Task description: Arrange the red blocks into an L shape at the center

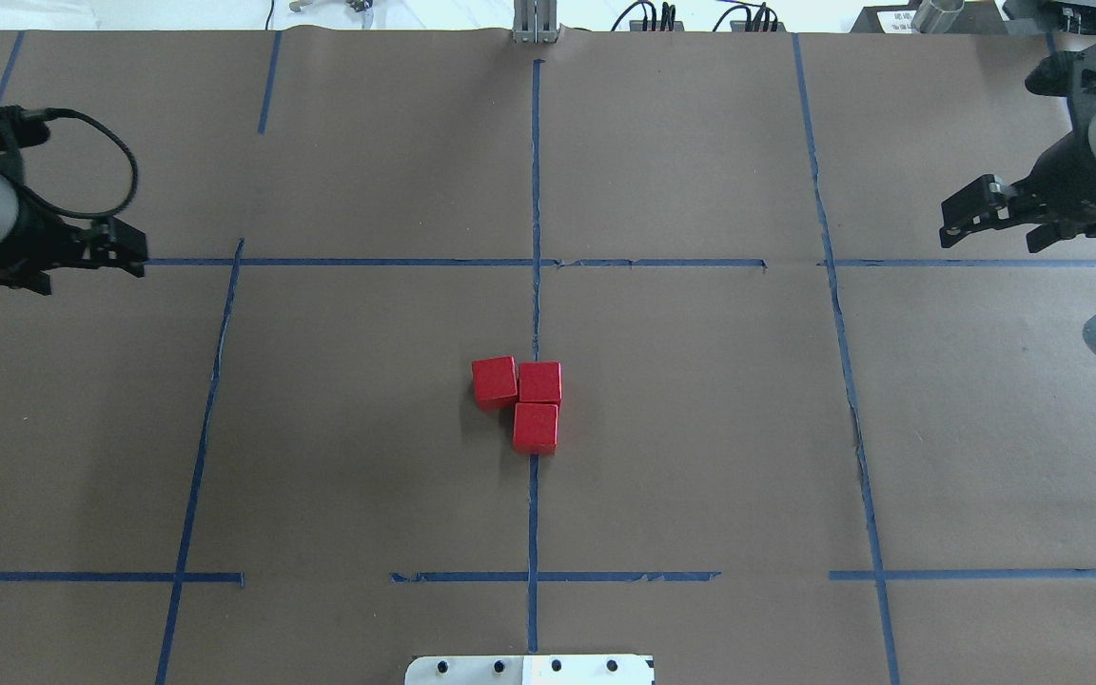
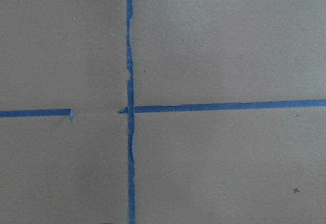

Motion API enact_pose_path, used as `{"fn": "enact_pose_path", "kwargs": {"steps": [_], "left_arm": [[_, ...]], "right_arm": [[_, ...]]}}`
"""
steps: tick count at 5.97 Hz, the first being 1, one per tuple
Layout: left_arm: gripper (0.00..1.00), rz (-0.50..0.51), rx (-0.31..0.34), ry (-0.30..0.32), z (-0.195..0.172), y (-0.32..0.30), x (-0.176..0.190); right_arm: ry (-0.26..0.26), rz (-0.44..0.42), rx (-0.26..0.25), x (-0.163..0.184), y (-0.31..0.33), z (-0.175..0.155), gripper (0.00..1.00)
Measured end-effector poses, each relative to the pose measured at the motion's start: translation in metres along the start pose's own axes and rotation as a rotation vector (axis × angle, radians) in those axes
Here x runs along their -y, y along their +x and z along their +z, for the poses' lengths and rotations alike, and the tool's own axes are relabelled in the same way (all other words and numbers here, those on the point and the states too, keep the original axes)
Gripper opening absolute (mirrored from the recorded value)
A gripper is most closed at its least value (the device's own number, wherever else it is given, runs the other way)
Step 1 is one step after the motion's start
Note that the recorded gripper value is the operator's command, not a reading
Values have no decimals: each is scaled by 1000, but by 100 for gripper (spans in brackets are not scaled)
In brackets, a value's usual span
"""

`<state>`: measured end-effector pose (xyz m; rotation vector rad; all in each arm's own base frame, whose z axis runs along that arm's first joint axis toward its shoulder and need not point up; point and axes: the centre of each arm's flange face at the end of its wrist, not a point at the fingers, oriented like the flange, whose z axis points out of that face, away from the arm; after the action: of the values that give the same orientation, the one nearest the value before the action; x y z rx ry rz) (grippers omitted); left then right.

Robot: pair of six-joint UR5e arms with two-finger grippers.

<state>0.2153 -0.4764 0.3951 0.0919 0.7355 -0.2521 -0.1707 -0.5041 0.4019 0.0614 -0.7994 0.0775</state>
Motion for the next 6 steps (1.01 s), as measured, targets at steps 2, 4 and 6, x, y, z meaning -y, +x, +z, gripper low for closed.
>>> {"fn": "enact_pose_path", "kwargs": {"steps": [2,4,6], "left_arm": [[100,217,20,-35,-14,-125,48],[100,342,32,-84,0,-247,94],[100,284,-59,-91,-13,-332,107]], "right_arm": [[1,-46,-13,12,69,-13,100],[7,-94,-46,23,138,-20,100],[-22,-136,-66,5,214,-18,100]]}}
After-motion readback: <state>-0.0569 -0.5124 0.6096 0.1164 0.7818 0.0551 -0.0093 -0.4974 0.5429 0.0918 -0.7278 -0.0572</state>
